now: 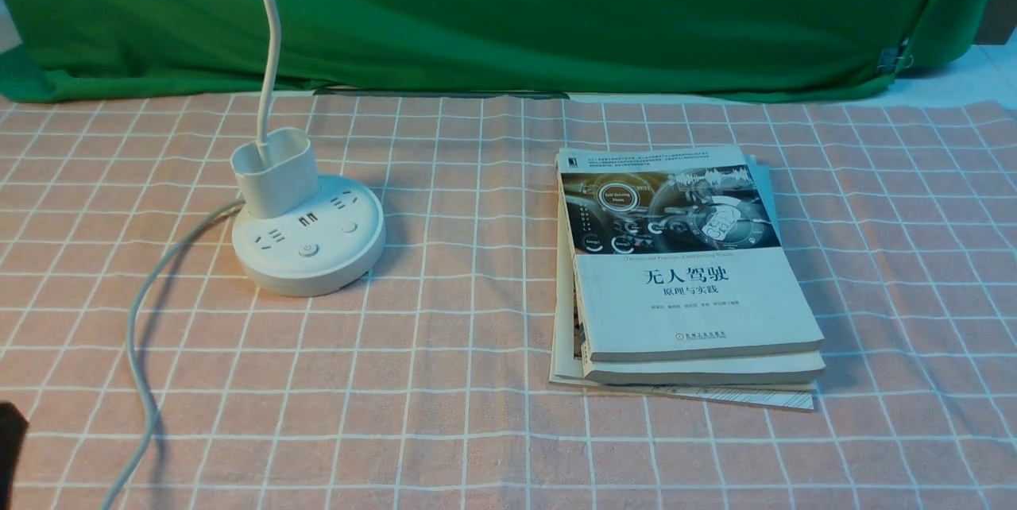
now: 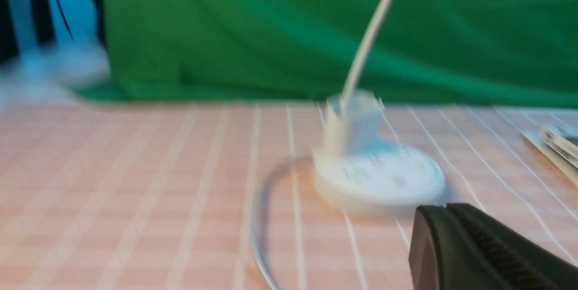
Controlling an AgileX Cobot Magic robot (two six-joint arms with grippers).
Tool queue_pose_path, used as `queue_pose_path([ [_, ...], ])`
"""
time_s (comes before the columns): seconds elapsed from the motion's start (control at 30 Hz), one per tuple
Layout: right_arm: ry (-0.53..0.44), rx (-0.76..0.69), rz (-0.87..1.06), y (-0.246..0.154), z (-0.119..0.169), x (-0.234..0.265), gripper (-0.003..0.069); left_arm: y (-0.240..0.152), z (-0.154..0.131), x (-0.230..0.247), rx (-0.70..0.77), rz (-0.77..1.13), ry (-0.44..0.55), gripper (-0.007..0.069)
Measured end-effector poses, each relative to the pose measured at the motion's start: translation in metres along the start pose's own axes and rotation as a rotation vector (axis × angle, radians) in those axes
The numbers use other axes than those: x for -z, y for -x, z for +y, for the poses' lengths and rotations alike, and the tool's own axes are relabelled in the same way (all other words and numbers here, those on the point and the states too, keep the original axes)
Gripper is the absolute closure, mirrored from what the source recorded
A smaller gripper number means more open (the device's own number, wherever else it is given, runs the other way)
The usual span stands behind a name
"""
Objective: Turn on the table lamp on the pink coffee tablecloth with your hand.
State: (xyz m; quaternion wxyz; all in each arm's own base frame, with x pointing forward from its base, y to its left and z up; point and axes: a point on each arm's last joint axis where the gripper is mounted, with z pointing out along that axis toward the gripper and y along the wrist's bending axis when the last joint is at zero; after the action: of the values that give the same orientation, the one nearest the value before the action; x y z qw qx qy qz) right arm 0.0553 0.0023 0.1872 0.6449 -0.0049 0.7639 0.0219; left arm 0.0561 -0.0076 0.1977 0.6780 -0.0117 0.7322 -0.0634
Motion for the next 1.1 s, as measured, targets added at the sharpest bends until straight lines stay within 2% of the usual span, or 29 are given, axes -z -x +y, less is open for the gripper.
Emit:
queue_pose_path([
  [0.07,0.000,0.000,0.000,0.0000,0.0000,0.0000,0.0421,-0.0074,-0.0007,0.0002,0.066,0.078,-0.007,0.0604],
  [0.17,0.000,0.000,-0.001,0.0001,0.0000,0.0000,0.0421,-0.0090,-0.0006,0.0004,0.081,0.096,-0.007,0.0604],
  [0.33,0.000,0.000,0.000,0.0000,0.0000,0.0000,0.0421,-0.0102,-0.0026,0.0009,-0.035,0.110,-0.053,0.0604],
  [0.47,0.000,0.000,0.000,0.0000,0.0000,0.0000,0.0421,-0.0106,-0.0041,0.0011,-0.052,0.114,-0.082,0.0604],
  [1.1,0.000,0.000,-0.001,0.0001,0.0000,0.0000,0.0421,-0.0116,0.0015,0.0010,-0.002,0.127,-0.017,0.0604],
])
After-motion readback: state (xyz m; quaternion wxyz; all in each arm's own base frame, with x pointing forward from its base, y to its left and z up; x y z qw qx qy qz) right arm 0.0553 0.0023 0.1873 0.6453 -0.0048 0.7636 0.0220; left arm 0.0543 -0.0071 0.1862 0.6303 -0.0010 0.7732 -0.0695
